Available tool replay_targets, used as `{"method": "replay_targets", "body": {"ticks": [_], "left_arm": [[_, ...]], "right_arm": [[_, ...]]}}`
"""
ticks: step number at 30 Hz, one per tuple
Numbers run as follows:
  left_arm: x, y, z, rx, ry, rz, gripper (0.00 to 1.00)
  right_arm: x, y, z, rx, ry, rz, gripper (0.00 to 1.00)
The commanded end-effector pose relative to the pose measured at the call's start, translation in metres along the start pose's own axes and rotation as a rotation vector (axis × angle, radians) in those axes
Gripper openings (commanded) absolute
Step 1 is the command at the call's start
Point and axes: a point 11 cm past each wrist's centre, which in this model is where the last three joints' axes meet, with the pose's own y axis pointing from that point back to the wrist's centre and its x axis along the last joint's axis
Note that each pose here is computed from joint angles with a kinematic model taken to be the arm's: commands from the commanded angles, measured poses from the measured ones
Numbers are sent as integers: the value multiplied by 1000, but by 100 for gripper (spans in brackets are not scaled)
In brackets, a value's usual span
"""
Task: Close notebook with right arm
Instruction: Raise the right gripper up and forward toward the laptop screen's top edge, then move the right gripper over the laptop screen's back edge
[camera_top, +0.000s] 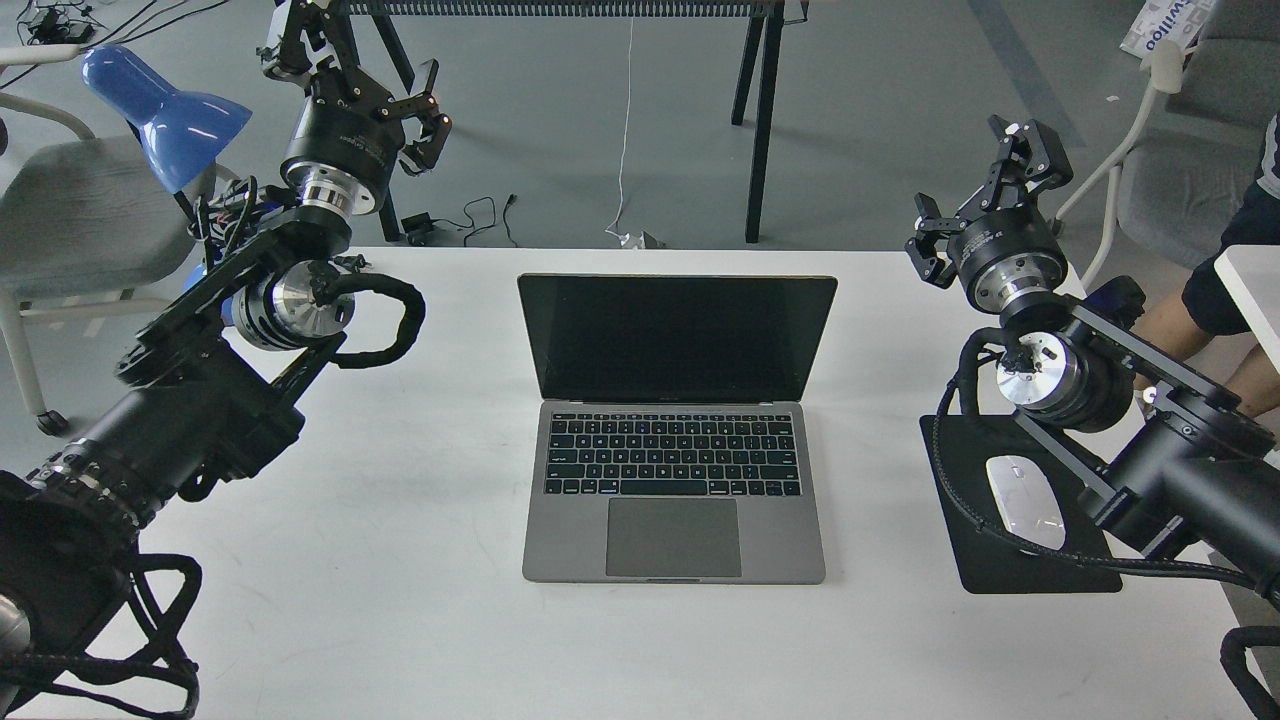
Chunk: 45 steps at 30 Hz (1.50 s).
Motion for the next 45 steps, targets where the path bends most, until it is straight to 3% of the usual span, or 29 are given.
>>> {"method": "replay_targets", "body": {"ticks": [1,8,12,17,21,28,35,45], "left_arm": [[0,0,0,-2,-1,2,100],[-2,0,2,-20,-22,-15,100],[-1,1,2,-19,-23,-15,100],[-1,0,2,-21,-22,-14,100],[-2,0,2,-21,-21,-16,100],[-2,0,2,-21,-21,-16,100],[-2,0,2,-21,-21,-16,100],[-1,1,2,-20,-21,-15,100]], "right_arm": [[-2,0,-1,3,-1,-4,100],[-3,-10,-40,79,93,-34,100],[-25,-22,-84,163,361,-134,100],[-52,-41,-93,129,647,-226,100],[-71,-53,-61,63,782,-295,100],[-90,-64,-10,-16,750,-363,100],[-109,-52,33,-78,658,-430,100],[-133,-28,62,-137,586,-537,100]]}}
